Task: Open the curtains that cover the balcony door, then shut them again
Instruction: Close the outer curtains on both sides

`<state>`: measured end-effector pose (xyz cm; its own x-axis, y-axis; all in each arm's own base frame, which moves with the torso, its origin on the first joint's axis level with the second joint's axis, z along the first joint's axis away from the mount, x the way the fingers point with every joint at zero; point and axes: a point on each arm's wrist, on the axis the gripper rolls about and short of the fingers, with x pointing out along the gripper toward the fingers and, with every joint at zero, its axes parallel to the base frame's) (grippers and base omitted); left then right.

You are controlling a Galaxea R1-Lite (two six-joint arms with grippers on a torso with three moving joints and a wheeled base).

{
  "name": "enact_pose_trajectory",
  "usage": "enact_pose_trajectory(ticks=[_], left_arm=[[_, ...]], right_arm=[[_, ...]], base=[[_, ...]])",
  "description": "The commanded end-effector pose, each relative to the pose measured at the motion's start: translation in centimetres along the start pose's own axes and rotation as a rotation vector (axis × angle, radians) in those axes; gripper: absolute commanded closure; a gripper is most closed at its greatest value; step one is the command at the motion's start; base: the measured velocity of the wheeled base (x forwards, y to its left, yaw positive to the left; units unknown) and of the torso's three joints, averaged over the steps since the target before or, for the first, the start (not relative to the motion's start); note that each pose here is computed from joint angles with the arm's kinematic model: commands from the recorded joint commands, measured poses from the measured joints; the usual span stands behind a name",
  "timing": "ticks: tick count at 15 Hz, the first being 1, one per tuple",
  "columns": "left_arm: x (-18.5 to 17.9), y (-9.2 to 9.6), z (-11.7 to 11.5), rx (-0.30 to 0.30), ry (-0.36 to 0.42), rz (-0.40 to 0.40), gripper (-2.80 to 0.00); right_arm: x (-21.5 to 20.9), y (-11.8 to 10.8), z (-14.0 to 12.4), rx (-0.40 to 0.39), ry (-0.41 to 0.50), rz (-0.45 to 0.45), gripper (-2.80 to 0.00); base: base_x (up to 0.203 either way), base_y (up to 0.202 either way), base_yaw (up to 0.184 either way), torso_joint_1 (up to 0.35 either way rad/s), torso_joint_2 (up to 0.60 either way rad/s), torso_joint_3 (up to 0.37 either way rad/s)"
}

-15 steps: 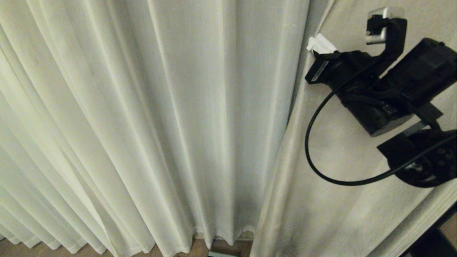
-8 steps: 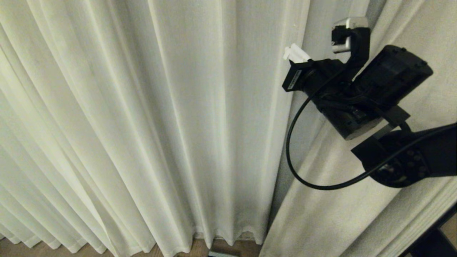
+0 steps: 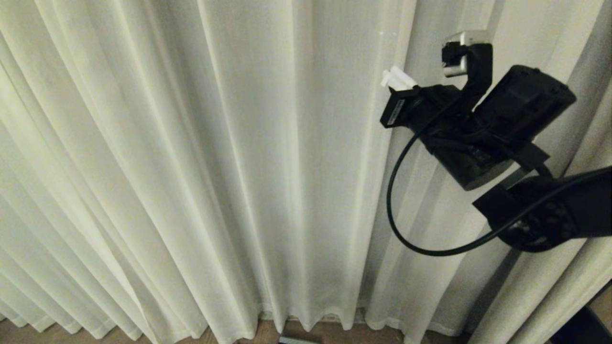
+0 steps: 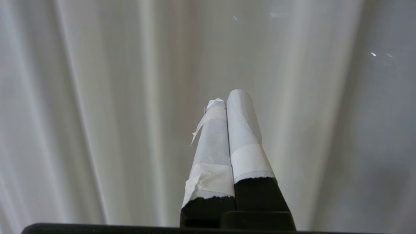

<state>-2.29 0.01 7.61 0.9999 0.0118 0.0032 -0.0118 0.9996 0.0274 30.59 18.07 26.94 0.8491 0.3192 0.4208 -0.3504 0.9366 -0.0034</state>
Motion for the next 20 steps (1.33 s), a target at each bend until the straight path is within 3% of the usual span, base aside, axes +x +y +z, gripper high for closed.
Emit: enact_pose_trajectory(ticks=[1,7,10,15,18,19,20], left_arm=[[0.0,0.0,0.0,0.000,-0.001,0.001,0.00],[0.0,0.0,0.0,0.000,-0.001,0.001,0.00],[0.0,0.0,0.0,0.000,-0.001,0.001,0.00],[0.0,0.0,0.0,0.000,-0.001,0.001,0.00],[0.0,0.0,0.0,0.000,-0.001,0.001,0.00],[0.0,0.0,0.0,0.000,-0.001,0.001,0.00],[0.0,0.0,0.0,0.000,0.000,0.001,0.00]], right_arm=[[-0.8,-2.3,1.4,-0.028,0.010,-0.055,0.00],[-6.9,-11.4,3.4,-0.145,0.232,-0.321,0.00],[-11.5,-14.6,3.7,-0.109,0.323,-0.485,0.00],[-17.3,-17.2,4.4,-0.108,0.371,-0.700,0.00],[-19.8,-17.2,4.4,-0.112,0.383,-0.759,0.00],[-20.4,-16.9,4.6,-0.103,0.375,-0.765,-2.67],[-20.7,-16.7,4.6,-0.094,0.369,-0.769,-2.80]], base=[[0.000,0.000,0.000,0.000,0.00,0.000],[0.000,0.000,0.000,0.000,0.00,0.000],[0.000,0.000,0.000,0.000,0.00,0.000],[0.000,0.000,0.000,0.000,0.00,0.000],[0.000,0.000,0.000,0.000,0.00,0.000],[0.000,0.000,0.000,0.000,0.00,0.000],[0.000,0.000,0.000,0.000,0.00,0.000]])
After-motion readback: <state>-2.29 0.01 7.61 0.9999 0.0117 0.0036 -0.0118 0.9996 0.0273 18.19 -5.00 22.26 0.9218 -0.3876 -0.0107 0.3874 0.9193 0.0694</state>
